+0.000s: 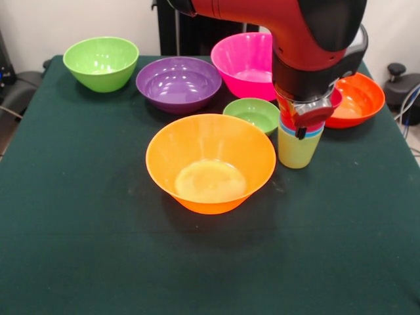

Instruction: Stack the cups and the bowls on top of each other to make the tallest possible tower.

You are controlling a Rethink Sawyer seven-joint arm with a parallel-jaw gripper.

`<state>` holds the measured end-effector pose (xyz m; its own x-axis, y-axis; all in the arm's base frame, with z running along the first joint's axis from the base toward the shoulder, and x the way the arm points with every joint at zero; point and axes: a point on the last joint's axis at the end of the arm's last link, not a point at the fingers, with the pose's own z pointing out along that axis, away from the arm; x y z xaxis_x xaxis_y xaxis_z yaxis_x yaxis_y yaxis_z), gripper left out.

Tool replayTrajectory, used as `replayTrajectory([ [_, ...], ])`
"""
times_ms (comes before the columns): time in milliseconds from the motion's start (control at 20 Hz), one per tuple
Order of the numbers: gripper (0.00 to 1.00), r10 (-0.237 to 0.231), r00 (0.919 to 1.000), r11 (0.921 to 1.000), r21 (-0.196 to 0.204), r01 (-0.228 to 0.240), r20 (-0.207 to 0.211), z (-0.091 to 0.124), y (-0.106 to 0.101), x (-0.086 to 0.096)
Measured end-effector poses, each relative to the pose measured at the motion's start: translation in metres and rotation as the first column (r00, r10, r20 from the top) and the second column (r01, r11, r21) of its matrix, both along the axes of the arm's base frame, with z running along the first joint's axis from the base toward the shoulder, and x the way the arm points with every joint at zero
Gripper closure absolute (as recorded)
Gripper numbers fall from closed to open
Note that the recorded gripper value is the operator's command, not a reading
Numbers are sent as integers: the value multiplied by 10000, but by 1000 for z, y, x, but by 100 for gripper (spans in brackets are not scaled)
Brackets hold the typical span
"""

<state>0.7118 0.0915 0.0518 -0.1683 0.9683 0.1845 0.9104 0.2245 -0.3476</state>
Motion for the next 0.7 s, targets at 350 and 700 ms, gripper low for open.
replayTrajectory([
  [350,0,-6,9998,10000,4,6,199,13,0,5],
  [700,0,64,9985,10000,59,-67,536,39,8,13],
])
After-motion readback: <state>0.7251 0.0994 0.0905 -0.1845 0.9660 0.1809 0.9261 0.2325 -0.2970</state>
